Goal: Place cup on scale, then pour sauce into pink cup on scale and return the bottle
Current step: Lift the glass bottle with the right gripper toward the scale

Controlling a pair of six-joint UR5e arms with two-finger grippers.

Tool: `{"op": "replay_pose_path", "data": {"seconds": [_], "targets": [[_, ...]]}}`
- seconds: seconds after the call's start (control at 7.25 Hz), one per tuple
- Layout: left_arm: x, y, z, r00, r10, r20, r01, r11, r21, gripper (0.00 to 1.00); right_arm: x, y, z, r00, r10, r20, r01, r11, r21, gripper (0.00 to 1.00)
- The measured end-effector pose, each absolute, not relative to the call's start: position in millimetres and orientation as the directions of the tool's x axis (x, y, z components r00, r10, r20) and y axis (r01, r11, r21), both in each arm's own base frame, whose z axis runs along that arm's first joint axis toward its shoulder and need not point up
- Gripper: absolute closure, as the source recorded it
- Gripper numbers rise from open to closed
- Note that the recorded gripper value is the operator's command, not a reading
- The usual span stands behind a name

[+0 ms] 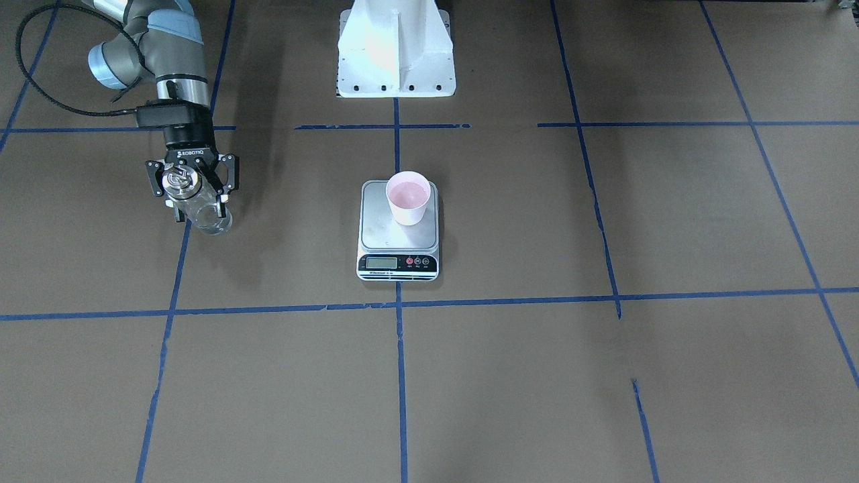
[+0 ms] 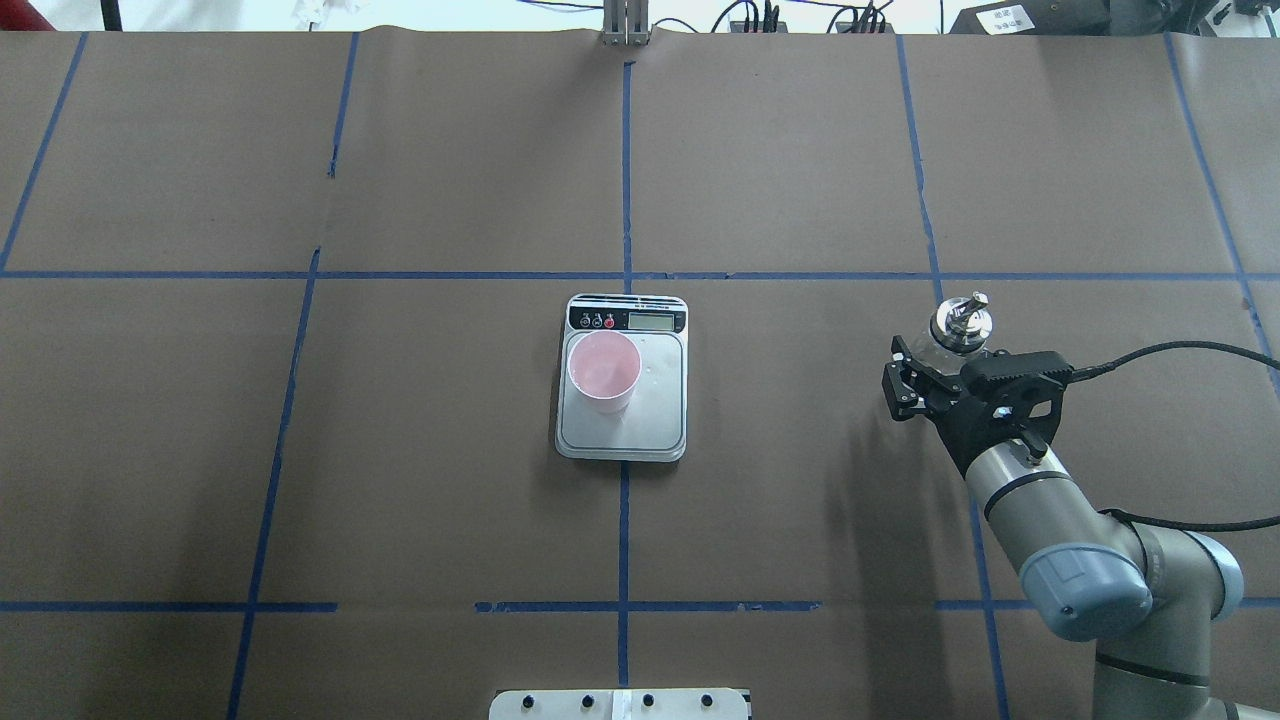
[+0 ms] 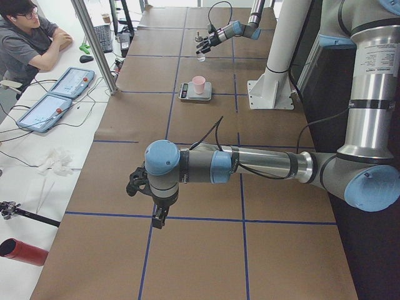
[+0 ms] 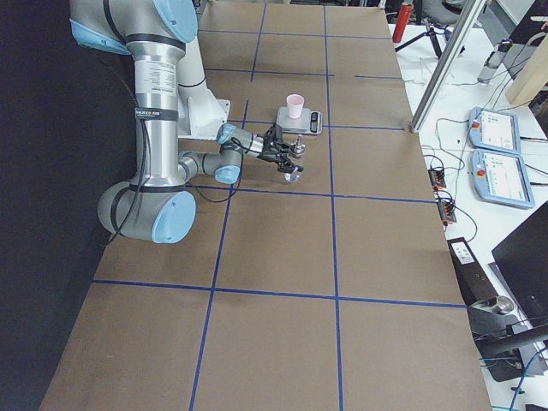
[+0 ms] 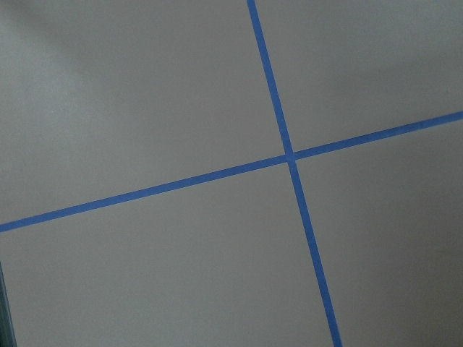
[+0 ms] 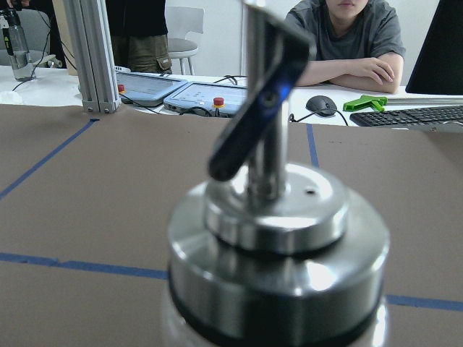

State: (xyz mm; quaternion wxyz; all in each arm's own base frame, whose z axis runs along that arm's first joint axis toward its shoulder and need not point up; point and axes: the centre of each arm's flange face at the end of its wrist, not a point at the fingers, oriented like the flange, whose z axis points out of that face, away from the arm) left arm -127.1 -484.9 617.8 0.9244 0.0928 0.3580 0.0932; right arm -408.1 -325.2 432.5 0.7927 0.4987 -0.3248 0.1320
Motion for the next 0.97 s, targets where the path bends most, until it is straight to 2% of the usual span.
{"op": "replay_pose_path", "data": {"seconds": [0.55, 0.97], "targets": [[-120.3, -487.0, 616.9, 0.723, 0.251, -0.643, -0.119, 0.963, 0.242, 0.0, -432.6, -349.3, 374.2, 0.785, -0.186, 0.59, -0.484, 0.41, 0.773, 1.0], [-113.5, -488.6, 617.3, 0.72, 0.262, -0.643, -0.133, 0.961, 0.242, 0.0, -451.2, -358.6, 350.6, 0.852, -0.23, 0.47, -0.365, 0.384, 0.848, 1.0]]}}
